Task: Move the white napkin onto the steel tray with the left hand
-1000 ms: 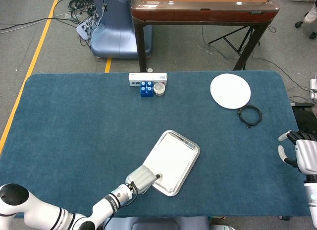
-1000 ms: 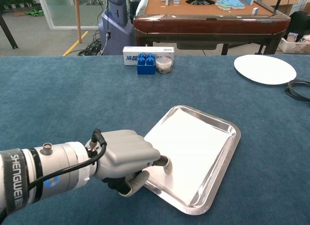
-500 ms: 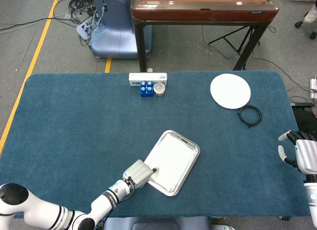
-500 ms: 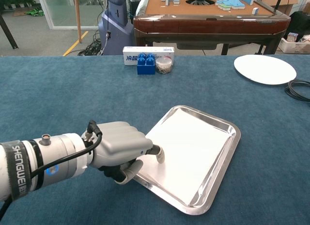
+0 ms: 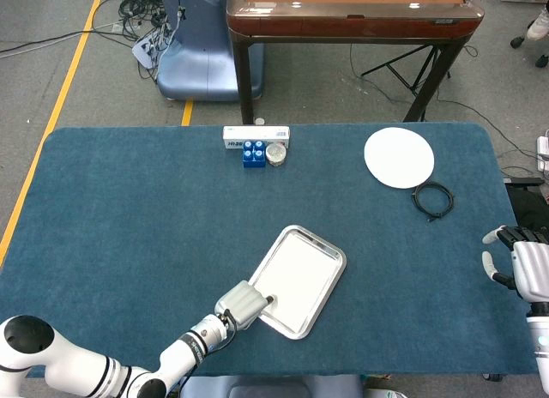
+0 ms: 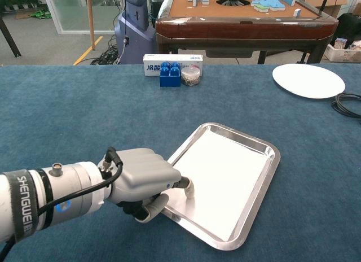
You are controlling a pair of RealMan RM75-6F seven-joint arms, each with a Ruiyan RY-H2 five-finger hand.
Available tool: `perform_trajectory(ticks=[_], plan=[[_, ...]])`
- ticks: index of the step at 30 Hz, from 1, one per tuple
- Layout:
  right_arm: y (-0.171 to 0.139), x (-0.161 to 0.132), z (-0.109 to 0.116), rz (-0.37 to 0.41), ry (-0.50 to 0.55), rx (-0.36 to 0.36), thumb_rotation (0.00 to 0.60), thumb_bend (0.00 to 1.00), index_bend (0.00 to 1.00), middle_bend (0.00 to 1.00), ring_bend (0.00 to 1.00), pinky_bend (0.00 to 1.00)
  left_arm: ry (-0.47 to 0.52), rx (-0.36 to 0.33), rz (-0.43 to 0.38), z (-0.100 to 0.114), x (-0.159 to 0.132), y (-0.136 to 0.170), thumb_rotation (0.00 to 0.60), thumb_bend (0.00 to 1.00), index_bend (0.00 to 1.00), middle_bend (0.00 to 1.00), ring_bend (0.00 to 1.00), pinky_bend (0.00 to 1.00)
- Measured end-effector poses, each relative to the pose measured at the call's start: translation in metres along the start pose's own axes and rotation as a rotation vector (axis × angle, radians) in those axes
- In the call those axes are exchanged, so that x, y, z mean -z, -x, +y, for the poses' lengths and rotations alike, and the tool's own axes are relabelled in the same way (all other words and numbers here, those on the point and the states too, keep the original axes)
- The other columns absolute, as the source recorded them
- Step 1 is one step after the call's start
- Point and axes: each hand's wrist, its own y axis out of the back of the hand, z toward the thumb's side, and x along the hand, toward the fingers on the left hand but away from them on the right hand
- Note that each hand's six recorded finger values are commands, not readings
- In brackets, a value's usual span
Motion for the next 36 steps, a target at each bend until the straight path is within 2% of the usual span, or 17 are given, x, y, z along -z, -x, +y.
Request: perform_trajectory(ticks=[8, 18, 36], plan=[[0.0, 0.001, 0.0, -0.002, 0.001, 0.0, 0.6, 0.43, 0.45, 0.4, 0.28, 0.28, 0.001, -0.009, 0.001, 0.001, -0.001, -0.001, 0.6, 0.76, 0.22, 1.0, 0.89, 0.98], [0.0, 0.0, -0.001, -0.003, -0.002, -0.005, 0.6, 0.43, 0.45, 0.4, 0.28, 0.29, 0.019, -0.052, 0.006, 0.015, 0.003, 0.002, 0.6, 0.76, 0.22, 1.0, 0.89, 0.98], [0.001, 0.001, 0.0, -0.006, -0.001, -0.003, 0.6, 0.43, 0.45, 0.4, 0.28, 0.29, -0.006, -0.018, 0.016, 0.004, 0.006, 0.001, 0.6, 0.76, 0.22, 1.0, 0.89, 0.98]])
